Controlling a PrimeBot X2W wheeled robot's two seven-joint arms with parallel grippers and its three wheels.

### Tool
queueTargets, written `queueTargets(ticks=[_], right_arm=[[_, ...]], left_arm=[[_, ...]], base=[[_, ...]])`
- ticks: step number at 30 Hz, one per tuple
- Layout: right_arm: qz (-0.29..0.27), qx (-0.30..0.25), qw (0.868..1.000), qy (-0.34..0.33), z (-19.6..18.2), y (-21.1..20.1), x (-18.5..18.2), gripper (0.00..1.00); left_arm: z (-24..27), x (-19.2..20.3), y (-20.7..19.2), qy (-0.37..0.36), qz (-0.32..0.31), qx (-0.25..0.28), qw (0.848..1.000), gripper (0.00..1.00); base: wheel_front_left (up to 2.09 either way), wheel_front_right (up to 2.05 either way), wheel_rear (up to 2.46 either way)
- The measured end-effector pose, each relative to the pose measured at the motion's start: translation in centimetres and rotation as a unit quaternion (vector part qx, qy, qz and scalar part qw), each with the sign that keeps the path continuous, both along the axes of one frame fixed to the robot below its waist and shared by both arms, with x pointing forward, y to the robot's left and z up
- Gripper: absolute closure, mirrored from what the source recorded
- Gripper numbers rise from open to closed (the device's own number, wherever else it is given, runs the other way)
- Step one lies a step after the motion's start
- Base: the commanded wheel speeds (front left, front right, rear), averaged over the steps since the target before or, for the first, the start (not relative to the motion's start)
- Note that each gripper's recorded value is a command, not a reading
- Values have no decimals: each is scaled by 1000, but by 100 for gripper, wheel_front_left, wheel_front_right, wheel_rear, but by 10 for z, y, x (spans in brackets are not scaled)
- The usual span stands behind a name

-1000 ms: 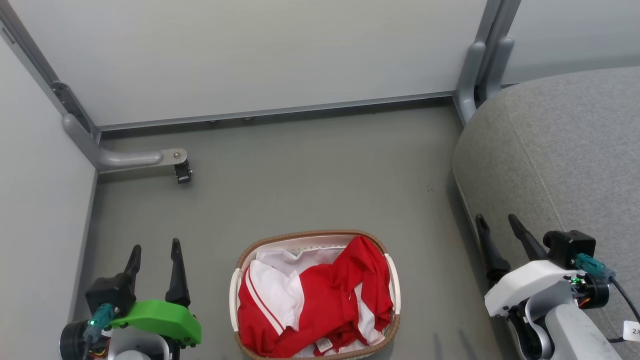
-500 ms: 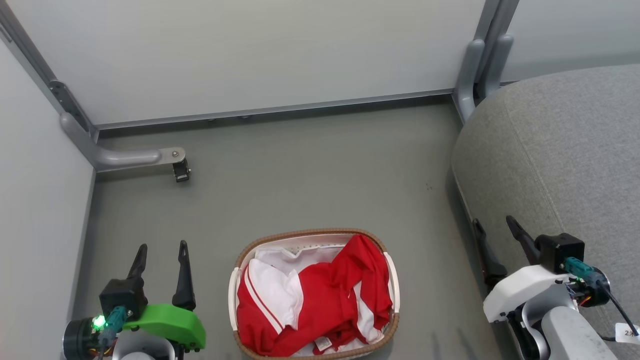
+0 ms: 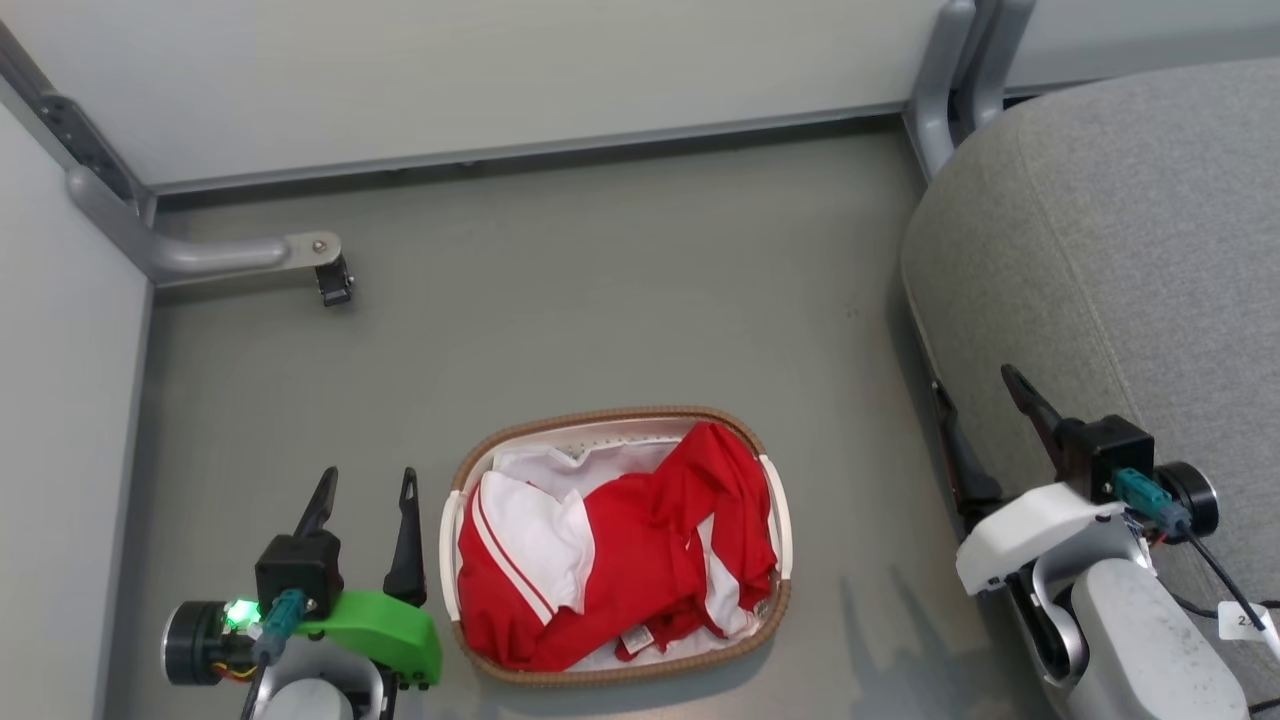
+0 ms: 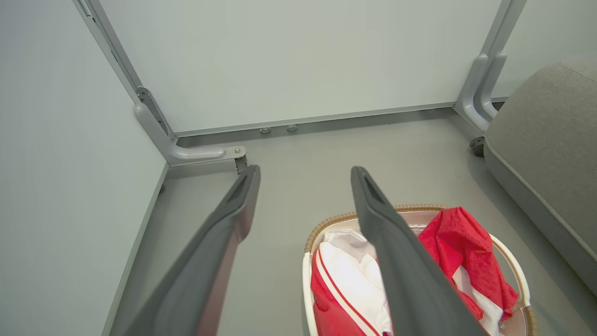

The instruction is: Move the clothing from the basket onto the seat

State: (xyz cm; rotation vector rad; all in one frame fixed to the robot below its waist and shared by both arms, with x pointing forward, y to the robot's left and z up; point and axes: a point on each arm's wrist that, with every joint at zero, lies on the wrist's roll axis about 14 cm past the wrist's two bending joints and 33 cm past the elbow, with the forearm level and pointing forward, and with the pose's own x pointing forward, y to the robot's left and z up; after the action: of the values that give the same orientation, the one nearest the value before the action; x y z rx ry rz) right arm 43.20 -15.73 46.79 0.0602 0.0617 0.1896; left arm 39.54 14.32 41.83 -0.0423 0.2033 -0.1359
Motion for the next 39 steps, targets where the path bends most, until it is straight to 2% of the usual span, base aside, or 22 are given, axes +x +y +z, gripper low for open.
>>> queueTargets(ticks=[11, 19, 29, 33, 39], right_arm=[[13, -19, 1000, 5, -20, 3, 37, 0], [21, -23, 999, 28, -49, 5, 56, 0], [17, -27, 997, 73, -94, -1, 65, 0], [15, -24, 996, 86, -109, -2, 68, 0], [10, -20, 995, 100, -126, -4, 71, 0]], left_arm=[[-69, 17, -45, 89, -79, 17, 993, 0], [-143, 3, -61, 202, -123, 47, 971, 0], [-217, -14, -51, 317, -135, 112, 932, 0], [-234, -13, -50, 339, -142, 128, 921, 0], [-245, 7, -68, 321, -190, 147, 916, 0]], base=[[0, 0, 0], [0, 0, 0], [0, 0, 0], [0, 0, 0], [0, 0, 0]])
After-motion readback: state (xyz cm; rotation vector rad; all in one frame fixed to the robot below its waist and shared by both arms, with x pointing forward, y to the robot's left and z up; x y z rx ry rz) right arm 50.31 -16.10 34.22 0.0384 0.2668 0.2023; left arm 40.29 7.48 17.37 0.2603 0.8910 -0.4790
